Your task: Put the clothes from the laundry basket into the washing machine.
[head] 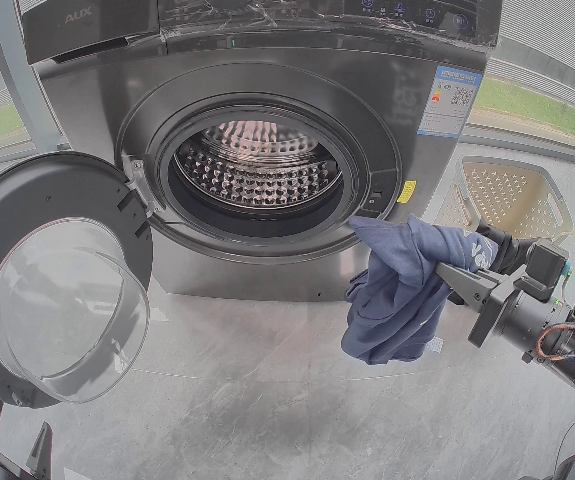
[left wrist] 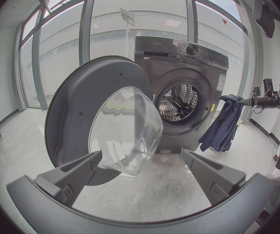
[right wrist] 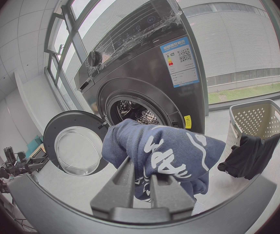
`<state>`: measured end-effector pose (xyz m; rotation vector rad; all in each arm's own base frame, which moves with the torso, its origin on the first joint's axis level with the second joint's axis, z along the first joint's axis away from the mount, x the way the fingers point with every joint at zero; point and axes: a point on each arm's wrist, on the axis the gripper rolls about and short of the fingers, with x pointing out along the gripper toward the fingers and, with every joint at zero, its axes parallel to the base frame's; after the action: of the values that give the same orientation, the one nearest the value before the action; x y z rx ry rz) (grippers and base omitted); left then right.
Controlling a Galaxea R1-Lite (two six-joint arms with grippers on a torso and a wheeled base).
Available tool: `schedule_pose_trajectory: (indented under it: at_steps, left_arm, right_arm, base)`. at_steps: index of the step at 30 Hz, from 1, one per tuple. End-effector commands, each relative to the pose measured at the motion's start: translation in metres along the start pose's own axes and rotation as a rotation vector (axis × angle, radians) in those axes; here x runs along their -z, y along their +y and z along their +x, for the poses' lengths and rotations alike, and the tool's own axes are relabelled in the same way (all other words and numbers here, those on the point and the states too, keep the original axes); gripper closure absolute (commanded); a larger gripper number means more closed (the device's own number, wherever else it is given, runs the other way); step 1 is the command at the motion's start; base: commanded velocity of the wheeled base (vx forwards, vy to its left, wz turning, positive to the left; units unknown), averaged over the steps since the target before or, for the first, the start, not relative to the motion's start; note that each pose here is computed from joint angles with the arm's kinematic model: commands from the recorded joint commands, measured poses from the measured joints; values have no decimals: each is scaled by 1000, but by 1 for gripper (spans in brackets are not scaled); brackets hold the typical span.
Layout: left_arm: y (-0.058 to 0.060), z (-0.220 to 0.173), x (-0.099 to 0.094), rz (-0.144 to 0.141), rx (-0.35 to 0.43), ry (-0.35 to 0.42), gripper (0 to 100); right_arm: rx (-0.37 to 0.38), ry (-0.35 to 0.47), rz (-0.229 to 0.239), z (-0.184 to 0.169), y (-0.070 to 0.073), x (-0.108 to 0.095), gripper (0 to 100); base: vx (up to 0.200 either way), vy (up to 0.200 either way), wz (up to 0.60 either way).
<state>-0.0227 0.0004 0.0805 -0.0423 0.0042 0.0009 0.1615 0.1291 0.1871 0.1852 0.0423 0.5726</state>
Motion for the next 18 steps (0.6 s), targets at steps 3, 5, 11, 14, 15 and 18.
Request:
schedule_pose_trajectory:
  at_steps: [3,5,11,14,15,18]
  left_arm:
    - [0,1,4,0,-1,16,0]
    - [0,1,4,0,-1,16,0]
    - [0,1,4,0,-1,16,0]
    - [0,1,4,0,-3,13,0]
    - [0,1,4,-1,-6,9,0]
    - [0,0,4,-1,-9,6,0]
  right_arm:
    - [0,3,0,0,0,1,100]
    - [0,3,0,0,0,1,100]
    - [-5,2,0,1,1,0,100]
    - [-4,5,-1,0,0,1,100]
    - [-3,12,-1,0,0,3,100]
    - [-1,20,-2,-2,-1,5,100]
  base:
    - [0,200,0]
    - [0,200,0]
    - [0,200,0]
    - [0,0,0]
    - [0,0,0]
    - [0,0,0]
